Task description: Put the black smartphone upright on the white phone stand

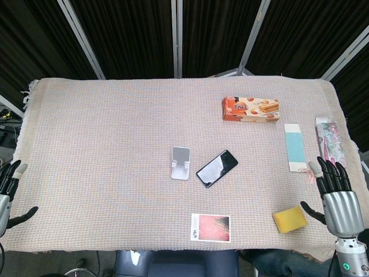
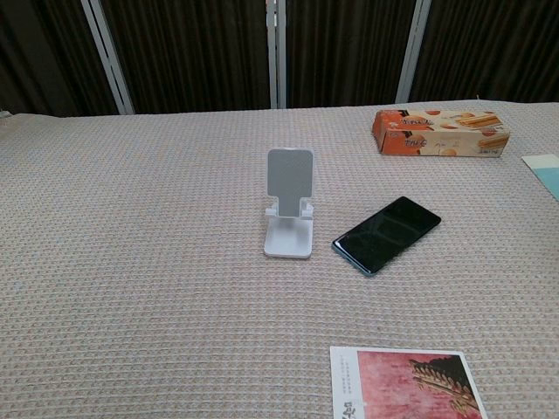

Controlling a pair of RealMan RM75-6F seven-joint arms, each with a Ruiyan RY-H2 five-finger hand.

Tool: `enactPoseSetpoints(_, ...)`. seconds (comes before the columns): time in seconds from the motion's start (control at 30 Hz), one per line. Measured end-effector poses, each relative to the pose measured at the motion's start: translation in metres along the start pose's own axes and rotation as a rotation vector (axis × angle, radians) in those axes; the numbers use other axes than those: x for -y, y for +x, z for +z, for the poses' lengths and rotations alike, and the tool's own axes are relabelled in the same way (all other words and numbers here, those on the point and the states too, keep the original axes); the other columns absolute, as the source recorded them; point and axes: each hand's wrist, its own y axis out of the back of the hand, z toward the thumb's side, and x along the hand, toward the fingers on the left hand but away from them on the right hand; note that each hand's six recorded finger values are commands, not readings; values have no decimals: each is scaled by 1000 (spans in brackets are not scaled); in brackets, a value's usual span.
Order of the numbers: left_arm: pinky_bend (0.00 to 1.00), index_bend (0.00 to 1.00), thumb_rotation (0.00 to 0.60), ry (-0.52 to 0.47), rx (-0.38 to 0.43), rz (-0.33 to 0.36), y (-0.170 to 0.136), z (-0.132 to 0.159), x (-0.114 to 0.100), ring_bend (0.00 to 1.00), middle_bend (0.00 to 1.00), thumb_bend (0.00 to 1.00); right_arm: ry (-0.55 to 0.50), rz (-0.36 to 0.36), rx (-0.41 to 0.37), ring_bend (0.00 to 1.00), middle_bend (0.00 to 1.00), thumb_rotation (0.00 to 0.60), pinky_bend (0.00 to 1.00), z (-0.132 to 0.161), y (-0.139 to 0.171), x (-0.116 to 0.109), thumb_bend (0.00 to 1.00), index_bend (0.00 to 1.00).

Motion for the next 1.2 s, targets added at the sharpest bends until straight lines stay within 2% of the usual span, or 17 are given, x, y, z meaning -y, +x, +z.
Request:
enactPoseSetpoints(0.3, 0, 0, 600, -12, -5, -3, 1, -2, 0, 0, 0, 0, 8, 19, 1, 0, 0, 600, 0, 0, -1, 5, 0, 0)
enactPoseSetpoints(0.5, 0, 0, 600, -22, -3, -9, 3, 0, 2, 0, 0, 0, 10, 74, -34, 0, 0, 600, 0, 7, -11, 17, 0, 0)
enactPoseSetpoints(0.7, 0, 0, 600, -12, -8, -13, 8, 0, 5, 0, 0, 0, 28, 192, -172, 0, 0, 600, 0, 33, -40, 44, 0, 0)
enactPoseSetpoints(0.83, 0, 0, 600, 1, -20, -16, 11, 0, 11, 0, 0, 0, 64, 308, -330, 0, 0, 600, 0, 63, -69, 72, 0, 0)
enactPoseSetpoints(1.03, 0, 0, 600, 26, -48, -29, 18, -4, 19, 0, 0, 0, 164, 436, -559, 0, 0, 600, 0, 104, -115, 117, 0, 0)
enactPoseSetpoints(1.2, 0, 0, 600, 50, -87, -63, 24, -12, 30, 0, 0, 0, 208, 498, -660, 0, 35, 600, 0, 139, -140, 145, 2, 40)
